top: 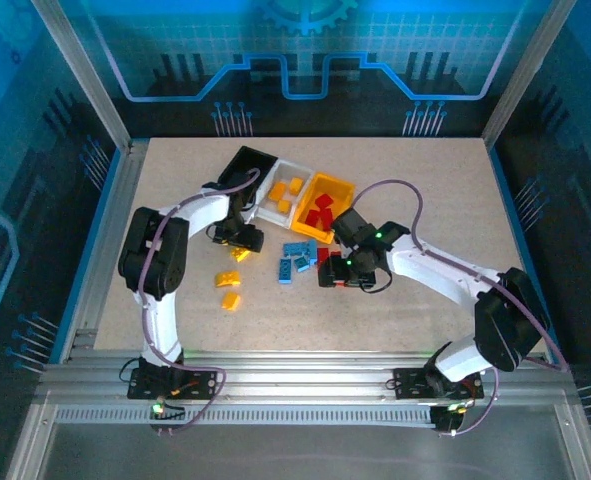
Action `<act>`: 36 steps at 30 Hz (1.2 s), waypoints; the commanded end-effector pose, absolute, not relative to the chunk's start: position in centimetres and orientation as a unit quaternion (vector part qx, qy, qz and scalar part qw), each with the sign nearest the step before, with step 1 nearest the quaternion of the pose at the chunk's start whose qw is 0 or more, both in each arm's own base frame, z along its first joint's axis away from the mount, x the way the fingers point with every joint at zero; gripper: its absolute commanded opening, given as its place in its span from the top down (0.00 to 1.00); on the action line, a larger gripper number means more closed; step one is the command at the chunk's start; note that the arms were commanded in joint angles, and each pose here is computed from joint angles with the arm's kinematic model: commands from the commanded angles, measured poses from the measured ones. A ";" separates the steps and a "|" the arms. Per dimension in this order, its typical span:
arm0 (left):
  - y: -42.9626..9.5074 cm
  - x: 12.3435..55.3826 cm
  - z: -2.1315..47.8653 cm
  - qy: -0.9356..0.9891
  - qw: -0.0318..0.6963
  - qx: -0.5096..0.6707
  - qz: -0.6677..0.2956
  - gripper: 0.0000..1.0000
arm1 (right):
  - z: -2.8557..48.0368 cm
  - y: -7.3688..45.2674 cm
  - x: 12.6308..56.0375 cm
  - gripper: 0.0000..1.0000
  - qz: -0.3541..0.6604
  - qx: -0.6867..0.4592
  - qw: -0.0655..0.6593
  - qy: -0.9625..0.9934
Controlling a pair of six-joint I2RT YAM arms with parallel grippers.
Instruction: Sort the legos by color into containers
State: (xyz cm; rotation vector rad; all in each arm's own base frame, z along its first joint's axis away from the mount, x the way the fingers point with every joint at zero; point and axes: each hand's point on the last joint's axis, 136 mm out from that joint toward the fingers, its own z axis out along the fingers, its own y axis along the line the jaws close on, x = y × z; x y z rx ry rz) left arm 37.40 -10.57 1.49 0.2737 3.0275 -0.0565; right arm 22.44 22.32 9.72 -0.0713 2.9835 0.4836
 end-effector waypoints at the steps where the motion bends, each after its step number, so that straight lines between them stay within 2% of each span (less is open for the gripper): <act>1: -10.1 34.1 2.0 0.997 0.001 0.078 -0.023 0.23 | 9.1 22.5 22.1 0.32 0.148 -0.024 0.058 0.987; 9: -9.8 33.3 1.2 0.997 -0.017 0.075 -0.019 0.32 | 8.5 23.3 22.0 0.32 0.146 -0.033 0.054 0.987; 17: -10.3 34.3 1.8 0.998 -0.010 0.057 -0.026 0.56 | 8.7 22.8 21.7 0.32 0.135 -0.042 0.056 0.988; 22: -11.3 35.2 3.5 0.998 0.007 0.028 -0.055 0.67 | 8.8 22.6 21.8 0.32 0.131 -0.045 0.061 0.988; 29: -9.6 38.0 8.5 0.991 0.060 -0.052 -0.109 0.67 | 9.4 22.1 22.0 0.32 0.131 -0.043 0.066 0.988; 36: -7.3 44.9 15.5 0.936 0.174 -0.183 -0.247 0.67 | 9.9 20.6 22.9 0.32 0.132 -0.031 0.070 0.988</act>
